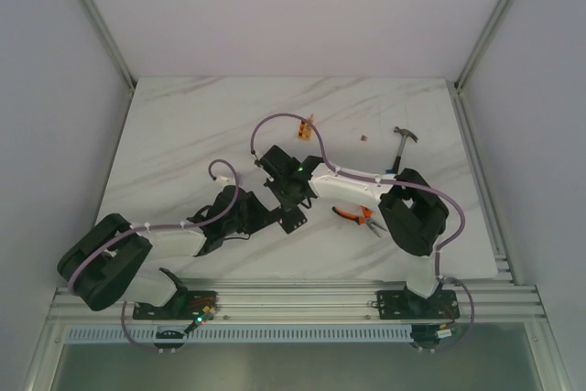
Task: Snap on the fuse box
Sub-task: Install the fuse at the fuse box base, then pick up the fuse from the center of the board.
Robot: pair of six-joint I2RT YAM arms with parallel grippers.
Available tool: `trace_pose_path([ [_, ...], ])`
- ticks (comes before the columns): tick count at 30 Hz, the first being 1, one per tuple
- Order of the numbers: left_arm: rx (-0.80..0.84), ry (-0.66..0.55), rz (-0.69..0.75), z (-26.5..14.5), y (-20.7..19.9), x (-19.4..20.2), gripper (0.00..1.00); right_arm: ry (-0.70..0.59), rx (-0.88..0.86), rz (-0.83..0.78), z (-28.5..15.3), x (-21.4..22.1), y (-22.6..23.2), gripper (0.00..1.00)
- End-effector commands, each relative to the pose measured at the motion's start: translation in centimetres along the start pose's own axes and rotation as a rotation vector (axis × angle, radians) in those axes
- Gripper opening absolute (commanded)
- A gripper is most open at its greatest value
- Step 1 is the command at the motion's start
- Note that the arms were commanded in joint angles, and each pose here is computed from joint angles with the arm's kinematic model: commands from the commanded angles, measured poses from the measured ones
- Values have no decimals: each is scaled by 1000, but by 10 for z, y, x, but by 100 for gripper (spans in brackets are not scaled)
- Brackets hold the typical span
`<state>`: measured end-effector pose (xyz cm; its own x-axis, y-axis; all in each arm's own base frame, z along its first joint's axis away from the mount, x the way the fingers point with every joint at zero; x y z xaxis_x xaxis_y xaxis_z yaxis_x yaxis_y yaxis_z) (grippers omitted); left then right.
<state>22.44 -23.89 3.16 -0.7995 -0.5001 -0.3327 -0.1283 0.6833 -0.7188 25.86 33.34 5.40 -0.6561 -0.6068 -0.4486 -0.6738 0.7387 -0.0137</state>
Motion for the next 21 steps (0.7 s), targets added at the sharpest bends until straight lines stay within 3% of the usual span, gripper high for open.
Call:
trace_pose_path([
  [1, -50, 15, 22, -7, 12, 5, 32, -8, 1, 40, -18, 6, -1, 12],
  [10, -32, -30, 41, -17, 2, -6, 43, -156, 3, 101, -55, -14, -13, 26],
  [21, -93, -126, 86, -31, 14, -28, 73, -62, 123, 218, -20, 14, -80, 42],
])
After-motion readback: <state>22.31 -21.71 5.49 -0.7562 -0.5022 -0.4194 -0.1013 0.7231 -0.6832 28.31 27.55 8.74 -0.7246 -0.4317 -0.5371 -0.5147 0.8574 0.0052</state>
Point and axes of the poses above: each gripper's point midway between its finger pads, its own z axis out along the fingers, its own y axis along the line the jaws close on, x = y × z, the point moved 1 cm from there along -z, back along the fingers
